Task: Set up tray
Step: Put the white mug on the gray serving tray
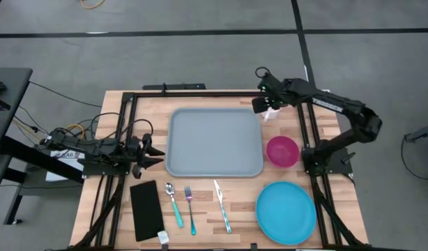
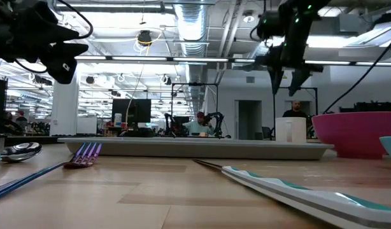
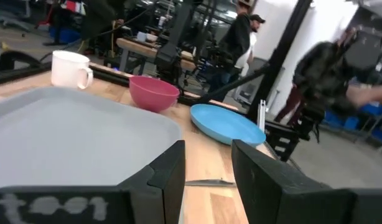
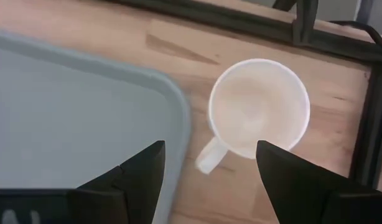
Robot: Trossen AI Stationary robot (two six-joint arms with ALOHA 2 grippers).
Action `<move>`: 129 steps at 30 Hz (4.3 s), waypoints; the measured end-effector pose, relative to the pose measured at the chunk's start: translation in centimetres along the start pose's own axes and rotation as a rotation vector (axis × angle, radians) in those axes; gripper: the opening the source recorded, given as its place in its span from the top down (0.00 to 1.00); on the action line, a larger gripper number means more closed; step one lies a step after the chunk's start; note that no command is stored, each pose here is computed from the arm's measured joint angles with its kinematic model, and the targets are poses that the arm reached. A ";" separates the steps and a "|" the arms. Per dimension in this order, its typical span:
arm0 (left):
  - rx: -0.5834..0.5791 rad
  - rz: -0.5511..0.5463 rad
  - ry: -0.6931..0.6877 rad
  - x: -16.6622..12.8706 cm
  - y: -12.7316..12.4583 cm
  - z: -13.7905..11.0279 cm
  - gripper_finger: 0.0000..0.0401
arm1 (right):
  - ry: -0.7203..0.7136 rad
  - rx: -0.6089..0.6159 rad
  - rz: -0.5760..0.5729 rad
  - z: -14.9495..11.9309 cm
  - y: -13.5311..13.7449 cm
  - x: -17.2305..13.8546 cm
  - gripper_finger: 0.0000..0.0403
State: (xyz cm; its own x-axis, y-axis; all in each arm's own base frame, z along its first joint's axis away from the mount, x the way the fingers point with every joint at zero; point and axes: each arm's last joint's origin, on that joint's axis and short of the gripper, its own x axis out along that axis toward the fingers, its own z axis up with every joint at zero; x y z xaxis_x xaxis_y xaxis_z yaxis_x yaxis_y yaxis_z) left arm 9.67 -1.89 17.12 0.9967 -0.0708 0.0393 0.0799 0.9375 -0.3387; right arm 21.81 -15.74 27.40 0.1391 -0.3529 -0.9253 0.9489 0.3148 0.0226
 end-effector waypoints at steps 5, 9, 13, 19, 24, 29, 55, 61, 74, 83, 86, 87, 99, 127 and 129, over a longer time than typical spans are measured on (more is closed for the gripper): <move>-0.023 0.053 -0.020 0.0 0.2 0.1 0.70 | 0.070 -0.066 -0.038 0.5 0.2 2.4 0.39; -0.024 0.101 -0.042 0.0 0.3 0.1 0.70 | 0.120 -0.092 -0.047 0.7 0.4 3.9 0.39; -0.024 0.122 -0.049 0.0 0.3 0.2 0.70 | 0.138 -0.097 -0.059 0.8 0.6 4.9 0.39; -0.023 0.123 -0.049 0.0 0.3 0.2 0.70 | 0.170 -0.098 -0.078 0.9 0.8 6.2 0.39; -0.023 0.130 -0.052 0.0 0.4 0.2 0.70 | 0.192 -0.105 -0.094 0.9 1.1 7.3 0.42; -0.023 0.140 -0.055 0.0 0.4 0.2 0.70 | 0.198 -0.100 -0.101 1.0 1.0 7.6 0.58; -0.022 0.146 -0.056 0.0 0.4 0.2 0.70 | 0.055 -0.217 0.053 5.0 4.3 -1.2 0.99; -0.022 0.146 -0.056 0.0 0.4 0.2 0.70 | 0.006 -0.393 0.160 2.7 8.5 -4.6 1.00; -0.022 0.147 -0.056 0.0 0.4 0.2 0.70 | 0.134 -0.557 0.077 -0.9 13.0 -1.2 1.00; -0.017 0.153 -0.038 0.1 0.4 0.0 0.70 | 0.212 -0.663 -0.005 -0.7 14.3 4.2 1.00; -0.015 0.152 -0.032 0.1 0.4 0.0 0.70 | 0.190 -0.640 0.005 0.0 14.4 5.1 1.00; -0.016 0.152 -0.033 0.1 0.4 0.0 0.70 | 0.185 -0.632 0.008 0.3 14.2 5.2 1.00; -0.016 0.151 -0.032 0.1 0.4 0.0 0.70 | 0.190 -0.530 0.015 2.3 12.6 5.9 1.00; -0.017 0.149 -0.031 0.1 0.4 0.0 0.70 | 0.216 -0.449 0.049 1.2 12.7 6.9 0.98; -0.017 0.149 -0.031 0.1 0.4 0.0 0.70 | 0.216 -0.448 0.048 1.2 12.7 6.9 0.97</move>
State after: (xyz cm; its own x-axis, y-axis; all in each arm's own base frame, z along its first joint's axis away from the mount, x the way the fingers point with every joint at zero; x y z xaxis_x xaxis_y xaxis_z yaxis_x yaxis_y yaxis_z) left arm 9.84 -1.50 16.94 0.9967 0.0798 0.0157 -0.0689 0.9308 -0.3589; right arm 35.14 -15.29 21.73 0.0729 -0.1529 -0.9855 0.7211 0.6907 -0.0538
